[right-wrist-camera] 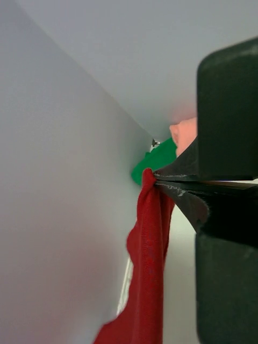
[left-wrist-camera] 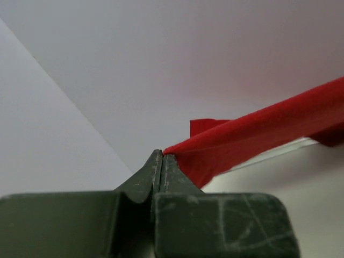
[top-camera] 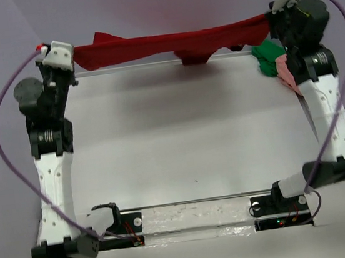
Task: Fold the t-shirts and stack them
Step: Flatten out the tshirt
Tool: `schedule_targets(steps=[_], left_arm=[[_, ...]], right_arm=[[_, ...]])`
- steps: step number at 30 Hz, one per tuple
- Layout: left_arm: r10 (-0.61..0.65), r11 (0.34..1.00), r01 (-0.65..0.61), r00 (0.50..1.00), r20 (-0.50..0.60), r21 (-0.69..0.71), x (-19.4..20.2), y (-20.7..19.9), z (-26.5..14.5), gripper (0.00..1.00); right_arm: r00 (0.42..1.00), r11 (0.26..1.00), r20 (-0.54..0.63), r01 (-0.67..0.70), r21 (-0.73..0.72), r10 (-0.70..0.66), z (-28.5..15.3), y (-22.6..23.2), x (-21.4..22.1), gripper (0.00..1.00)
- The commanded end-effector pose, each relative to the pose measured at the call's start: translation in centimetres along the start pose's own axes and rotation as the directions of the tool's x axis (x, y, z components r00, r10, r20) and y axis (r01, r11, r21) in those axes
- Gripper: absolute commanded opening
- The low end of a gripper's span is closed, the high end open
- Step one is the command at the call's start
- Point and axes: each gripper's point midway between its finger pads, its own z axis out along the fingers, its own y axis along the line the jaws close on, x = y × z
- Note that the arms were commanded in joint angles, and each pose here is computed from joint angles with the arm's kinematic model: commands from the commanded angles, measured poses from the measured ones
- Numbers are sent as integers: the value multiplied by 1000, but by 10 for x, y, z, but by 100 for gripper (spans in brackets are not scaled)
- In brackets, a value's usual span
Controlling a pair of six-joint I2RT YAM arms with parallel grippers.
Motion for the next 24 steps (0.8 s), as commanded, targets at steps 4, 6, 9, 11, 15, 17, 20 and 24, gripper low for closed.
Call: schedule_targets(steps=[4,6,9,11,15,17,20,24], left_arm=[[26,1000,-26,999,23,-11,-3,-18,-99,0],[26,1000,-26,999,28,-8,-5,-22,-115,0],[35,999,-35,998,54,-10,-23,-21,-136,0],[43,999,-41,995,94,-27,-47,-14,-145,0],[33,999,-29,989,145,-32,-81,-4,-140,0],[5,999,2,990,141,-50,-82,3,-122,0],[-19,998,24,996,84,-53,-51,4,-81,0],[-39,999,38,999,-23,-25,36,-14,-26,0]], right_arm=[[983,993,166,-88,74,74,-133,-37,-18,0],[978,992,196,-87,93,68,-153,-45,-22,0],[964,986,255,-114,122,80,-178,-60,-42,0],[959,984,272,-124,131,85,-182,-65,-53,0],[956,978,282,-132,159,83,-169,-75,-73,0],[971,982,225,-113,150,77,-137,-66,-62,0],[988,991,137,-84,101,70,-85,-41,-33,0],[999,999,15,-36,27,35,-15,3,31,0]])
